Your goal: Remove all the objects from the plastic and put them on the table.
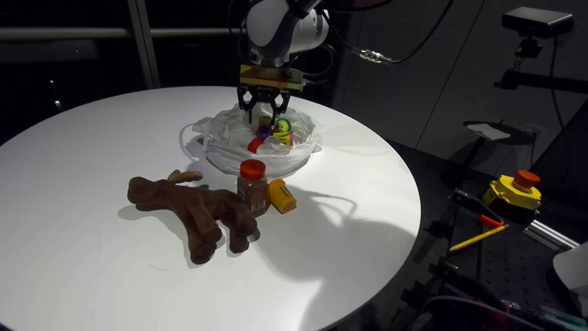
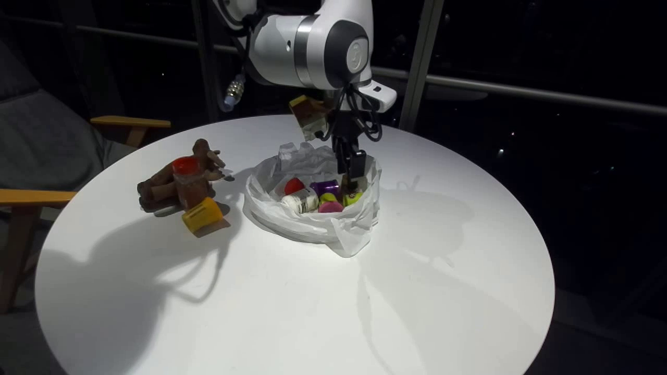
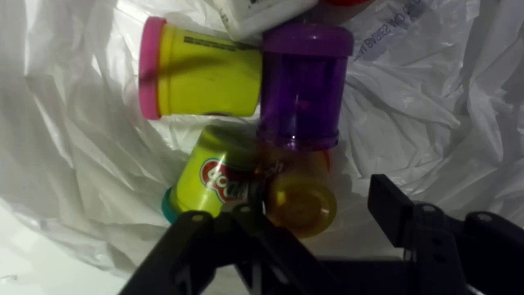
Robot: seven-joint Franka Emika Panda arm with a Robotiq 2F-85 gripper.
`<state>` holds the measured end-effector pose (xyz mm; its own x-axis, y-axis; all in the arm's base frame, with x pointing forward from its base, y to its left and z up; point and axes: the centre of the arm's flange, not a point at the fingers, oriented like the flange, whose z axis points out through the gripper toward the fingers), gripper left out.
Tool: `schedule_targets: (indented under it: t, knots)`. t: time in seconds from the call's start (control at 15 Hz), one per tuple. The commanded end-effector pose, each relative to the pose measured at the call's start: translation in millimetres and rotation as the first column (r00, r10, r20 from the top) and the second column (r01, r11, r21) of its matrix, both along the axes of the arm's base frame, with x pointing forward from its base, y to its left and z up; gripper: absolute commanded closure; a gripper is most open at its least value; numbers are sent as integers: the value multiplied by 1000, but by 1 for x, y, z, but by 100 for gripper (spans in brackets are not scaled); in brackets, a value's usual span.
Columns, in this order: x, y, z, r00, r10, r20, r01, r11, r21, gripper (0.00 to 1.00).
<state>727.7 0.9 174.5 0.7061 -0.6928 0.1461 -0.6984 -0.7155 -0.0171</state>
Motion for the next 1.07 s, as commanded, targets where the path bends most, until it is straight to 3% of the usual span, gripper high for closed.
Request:
schedule_targets:
  t: [0.0, 0.13, 0.4, 0.73, 1.0]
  knots:
    - [17, -3, -1, 999, -35, 17, 35, 999, -15, 67]
    - [17, -7, -1, 999, -48, 20, 48, 999, -18, 84]
    - [3, -8, 14, 999, -43, 26, 44, 999, -11, 81]
    - [-45, -10, 92, 995, -46, 94, 49, 998, -26, 82]
    - [-97, 1, 125, 995, 11, 99, -7, 999, -38, 82]
